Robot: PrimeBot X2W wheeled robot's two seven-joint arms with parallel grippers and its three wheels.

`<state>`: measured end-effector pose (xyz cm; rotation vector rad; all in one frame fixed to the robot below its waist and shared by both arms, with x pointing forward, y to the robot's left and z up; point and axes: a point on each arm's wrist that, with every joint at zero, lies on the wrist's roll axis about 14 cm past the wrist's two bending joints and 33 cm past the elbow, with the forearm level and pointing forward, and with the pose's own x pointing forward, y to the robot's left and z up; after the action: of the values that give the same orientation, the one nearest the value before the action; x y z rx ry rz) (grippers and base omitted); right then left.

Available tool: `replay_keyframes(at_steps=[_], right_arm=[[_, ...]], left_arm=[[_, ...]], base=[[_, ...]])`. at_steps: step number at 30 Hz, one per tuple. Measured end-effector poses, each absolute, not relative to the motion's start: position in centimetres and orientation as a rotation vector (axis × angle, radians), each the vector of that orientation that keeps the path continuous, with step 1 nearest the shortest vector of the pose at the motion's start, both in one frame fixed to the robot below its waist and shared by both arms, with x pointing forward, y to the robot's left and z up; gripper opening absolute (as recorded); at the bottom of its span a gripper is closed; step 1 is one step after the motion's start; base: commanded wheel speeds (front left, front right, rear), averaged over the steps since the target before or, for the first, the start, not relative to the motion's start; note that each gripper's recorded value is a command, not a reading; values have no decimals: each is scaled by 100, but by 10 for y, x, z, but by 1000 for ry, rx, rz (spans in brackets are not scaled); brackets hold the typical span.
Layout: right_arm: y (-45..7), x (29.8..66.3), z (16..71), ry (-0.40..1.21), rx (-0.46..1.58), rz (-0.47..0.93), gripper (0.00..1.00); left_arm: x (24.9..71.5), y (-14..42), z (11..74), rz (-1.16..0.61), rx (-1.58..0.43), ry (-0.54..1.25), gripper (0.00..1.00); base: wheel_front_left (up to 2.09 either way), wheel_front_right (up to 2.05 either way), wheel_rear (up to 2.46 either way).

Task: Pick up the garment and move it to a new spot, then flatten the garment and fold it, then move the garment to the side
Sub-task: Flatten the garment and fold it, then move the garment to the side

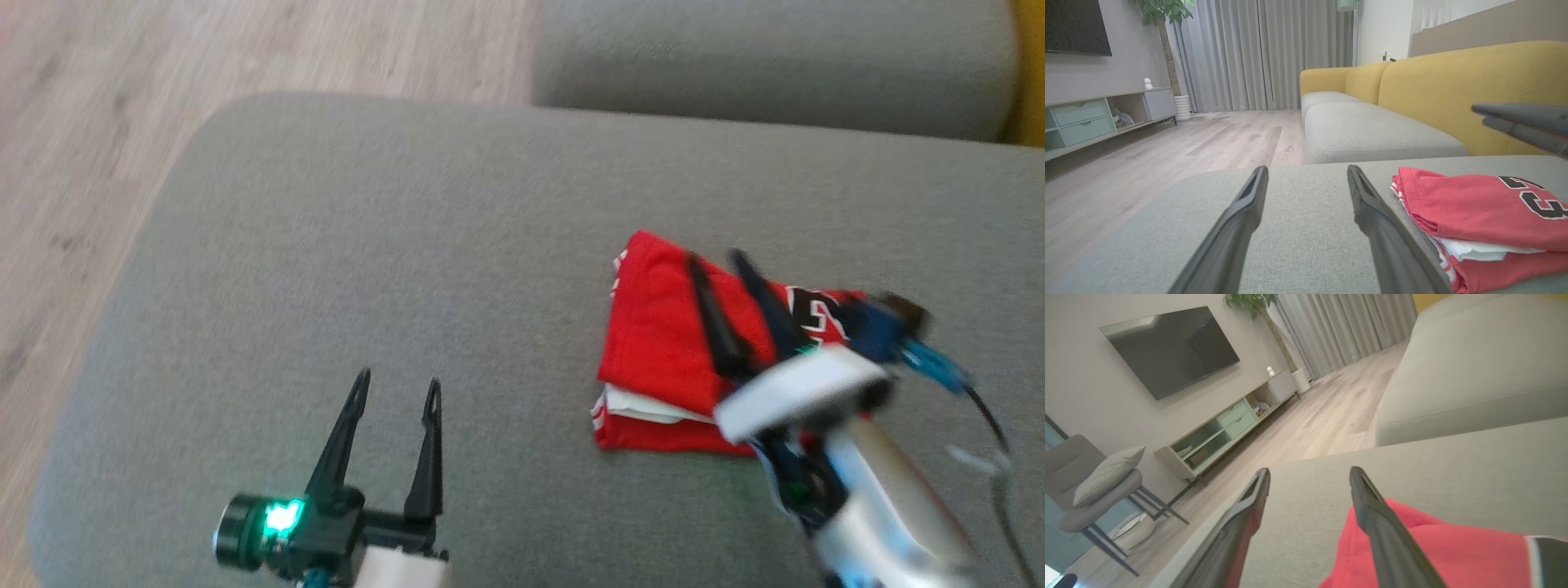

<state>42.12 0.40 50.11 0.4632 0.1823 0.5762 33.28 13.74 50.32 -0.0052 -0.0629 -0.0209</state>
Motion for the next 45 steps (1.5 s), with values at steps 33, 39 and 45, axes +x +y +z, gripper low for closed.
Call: replay_keyframes(at_steps=[33, 39, 45], right_arm=[[-147, 301, 478, 6, 131, 170, 100], [-141, 299, 476, 14, 126, 190, 100], [-139, 296, 476, 15, 117, 199, 100]], left_arm=[[276, 130, 480, -49, -111, -15, 100], [277, 138, 481, -16, -106, -18, 100], [278, 137, 484, -19, -98, -30, 100]], base=[[0, 0, 0], [0, 0, 0], [0, 0, 0]])
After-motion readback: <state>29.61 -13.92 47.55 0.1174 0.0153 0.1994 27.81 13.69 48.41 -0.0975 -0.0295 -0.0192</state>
